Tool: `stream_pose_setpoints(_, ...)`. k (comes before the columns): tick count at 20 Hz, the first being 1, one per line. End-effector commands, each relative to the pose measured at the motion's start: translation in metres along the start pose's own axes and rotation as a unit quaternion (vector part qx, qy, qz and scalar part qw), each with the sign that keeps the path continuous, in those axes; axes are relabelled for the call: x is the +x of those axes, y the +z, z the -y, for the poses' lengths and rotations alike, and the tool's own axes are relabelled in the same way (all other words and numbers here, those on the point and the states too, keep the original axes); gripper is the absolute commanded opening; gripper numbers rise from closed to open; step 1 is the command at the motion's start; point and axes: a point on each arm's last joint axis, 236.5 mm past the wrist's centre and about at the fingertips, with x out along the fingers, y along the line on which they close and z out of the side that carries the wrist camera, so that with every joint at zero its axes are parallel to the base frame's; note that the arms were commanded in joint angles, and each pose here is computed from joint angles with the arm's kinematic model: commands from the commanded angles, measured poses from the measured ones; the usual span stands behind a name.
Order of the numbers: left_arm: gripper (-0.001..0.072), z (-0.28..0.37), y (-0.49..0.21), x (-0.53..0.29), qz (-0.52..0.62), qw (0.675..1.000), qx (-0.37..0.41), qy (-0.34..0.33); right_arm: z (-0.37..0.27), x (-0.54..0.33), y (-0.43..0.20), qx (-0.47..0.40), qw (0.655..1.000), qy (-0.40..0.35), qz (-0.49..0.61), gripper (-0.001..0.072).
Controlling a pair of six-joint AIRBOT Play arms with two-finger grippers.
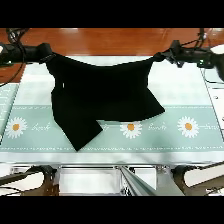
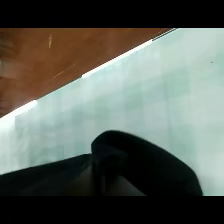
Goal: Fold the shirts.
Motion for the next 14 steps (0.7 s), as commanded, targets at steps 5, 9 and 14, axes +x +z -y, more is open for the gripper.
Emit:
stream_pose_setpoints(5, 0.0705, -0.037, -0.034, -0.004, -0.094, 0.994, -0.054, 0.009, -0.011, -0.01, -0.011, 0.03, 0.991, 0.068, -0.114, 0.062)
stream_pose_setpoints(9, 0.0704, -0.095, -0.131, -0.053, -0.259, 0.953, -0.157, 0.024, 0.06, -0.119, -0.04, -0.062, 0.972, -0.105, -0.203, 0.0619)
stream_pose_setpoints(14, 0.0703, -0.114, -0.251, -0.071, -0.262, 0.916, -0.304, 0.025, 0.131, -0.186, -0.09, 0.033, 0.973, -0.211, -0.09, 0.0619)
